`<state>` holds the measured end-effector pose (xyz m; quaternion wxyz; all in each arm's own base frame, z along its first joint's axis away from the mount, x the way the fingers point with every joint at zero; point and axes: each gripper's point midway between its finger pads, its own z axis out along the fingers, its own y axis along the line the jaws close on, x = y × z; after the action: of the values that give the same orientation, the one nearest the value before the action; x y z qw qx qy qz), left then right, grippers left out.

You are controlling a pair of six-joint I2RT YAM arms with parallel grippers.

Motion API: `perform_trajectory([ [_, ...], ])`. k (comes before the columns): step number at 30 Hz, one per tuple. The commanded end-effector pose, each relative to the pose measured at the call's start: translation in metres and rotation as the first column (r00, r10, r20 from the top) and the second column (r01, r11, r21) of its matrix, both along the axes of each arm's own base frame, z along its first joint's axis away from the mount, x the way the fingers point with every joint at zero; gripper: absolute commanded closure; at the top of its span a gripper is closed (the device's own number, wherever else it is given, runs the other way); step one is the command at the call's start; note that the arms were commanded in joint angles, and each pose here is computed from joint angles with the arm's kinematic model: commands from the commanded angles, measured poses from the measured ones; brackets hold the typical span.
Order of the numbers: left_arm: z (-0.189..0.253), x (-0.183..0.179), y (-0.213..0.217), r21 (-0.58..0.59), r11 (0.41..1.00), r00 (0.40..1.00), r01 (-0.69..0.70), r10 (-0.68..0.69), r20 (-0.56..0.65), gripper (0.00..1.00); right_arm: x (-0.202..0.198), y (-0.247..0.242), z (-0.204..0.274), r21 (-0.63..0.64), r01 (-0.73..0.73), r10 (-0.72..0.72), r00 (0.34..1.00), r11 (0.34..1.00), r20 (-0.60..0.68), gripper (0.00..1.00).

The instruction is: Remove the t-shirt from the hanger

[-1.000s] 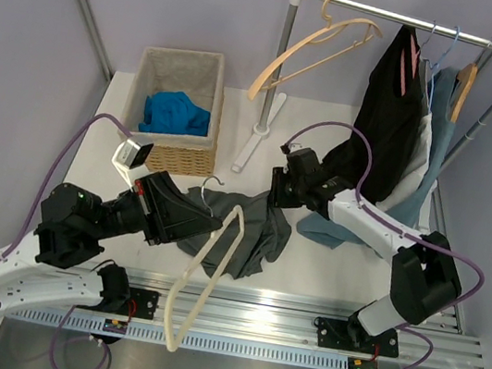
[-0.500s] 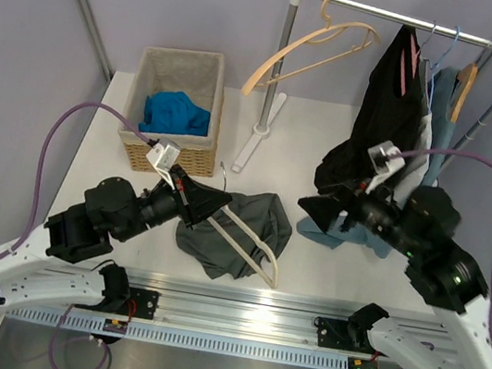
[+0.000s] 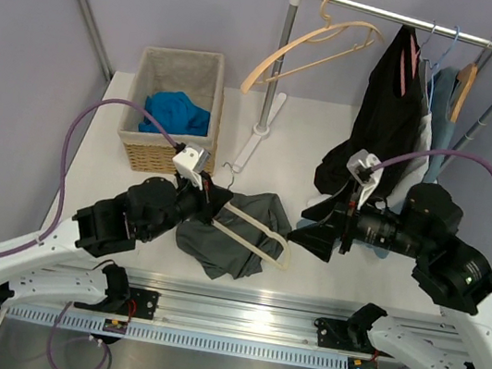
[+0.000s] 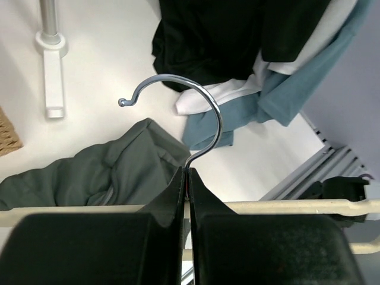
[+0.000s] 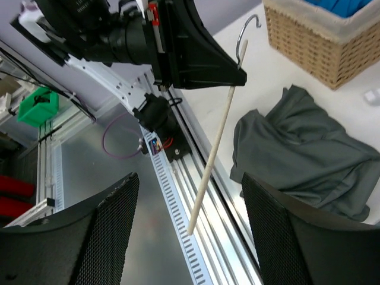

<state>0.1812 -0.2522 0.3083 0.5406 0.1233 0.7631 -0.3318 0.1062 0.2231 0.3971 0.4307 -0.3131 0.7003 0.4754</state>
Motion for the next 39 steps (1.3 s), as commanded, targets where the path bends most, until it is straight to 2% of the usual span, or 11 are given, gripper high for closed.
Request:
perform_trajectory([
  [1, 0.026, 0.011, 0.005, -0.034, 0.997, 0.996, -0.066, 0.067, 0.052, 1.00, 0.006, 0.005, -0.022, -0.087, 0.016, -0.017, 1.000, 0.996, -0.012, 0.23],
  [9, 0.023, 0.014, 0.005, -0.025, 0.997, 0.996, -0.078, 0.079, 0.050, 1.00, 0.025, 0.018, -0.069, -0.237, 0.058, -0.073, 0.996, 0.970, -0.054, 0.26],
  [16, 0.021, 0.014, 0.003, -0.025, 0.997, 0.996, -0.079, 0.080, 0.043, 1.00, 0.018, 0.018, -0.080, -0.243, 0.020, -0.036, 0.997, 0.970, -0.062, 0.31],
  [20, 0.022, 0.015, 0.002, -0.022, 0.996, 0.995, -0.083, 0.084, 0.044, 1.00, 0.008, 0.026, -0.091, -0.212, -0.045, 0.025, 0.995, 0.976, -0.094, 0.42],
  [23, 0.025, 0.016, 0.001, -0.025, 0.996, 0.995, -0.083, 0.084, 0.047, 1.00, 0.006, 0.030, -0.096, -0.185, -0.066, 0.047, 0.993, 0.980, -0.105, 0.60],
  [28, 0.023, 0.019, 0.001, -0.013, 0.995, 0.994, -0.096, 0.096, 0.050, 1.00, 0.006, 0.032, -0.098, -0.179, -0.062, 0.042, 0.993, 0.982, -0.111, 0.97],
  [34, 0.026, 0.019, 0.005, -0.019, 0.994, 0.993, -0.108, 0.109, 0.055, 1.00, 0.012, 0.030, -0.099, -0.182, -0.023, 0.006, 0.995, 0.983, -0.097, 1.00],
  [35, 0.027, 0.019, 0.004, -0.018, 0.995, 0.993, -0.102, 0.103, 0.059, 0.98, 0.016, 0.028, -0.099, -0.183, 0.000, -0.017, 0.996, 0.983, -0.092, 1.00],
  [36, 0.030, 0.018, 0.004, -0.023, 0.995, 0.993, -0.097, 0.098, 0.063, 0.91, 0.017, 0.027, -0.097, -0.178, 0.012, -0.027, 0.996, 0.984, -0.083, 1.00],
  [37, 0.032, 0.018, 0.004, -0.025, 0.995, 0.993, -0.092, 0.094, 0.066, 0.68, 0.017, 0.025, -0.095, -0.171, 0.024, -0.037, 0.997, 0.985, -0.073, 1.00],
  [39, 0.037, 0.015, 0.002, -0.029, 0.997, 0.995, -0.067, 0.069, 0.073, 0.40, 0.022, 0.018, -0.093, -0.176, 0.074, -0.086, 0.994, 0.982, -0.060, 1.00],
])
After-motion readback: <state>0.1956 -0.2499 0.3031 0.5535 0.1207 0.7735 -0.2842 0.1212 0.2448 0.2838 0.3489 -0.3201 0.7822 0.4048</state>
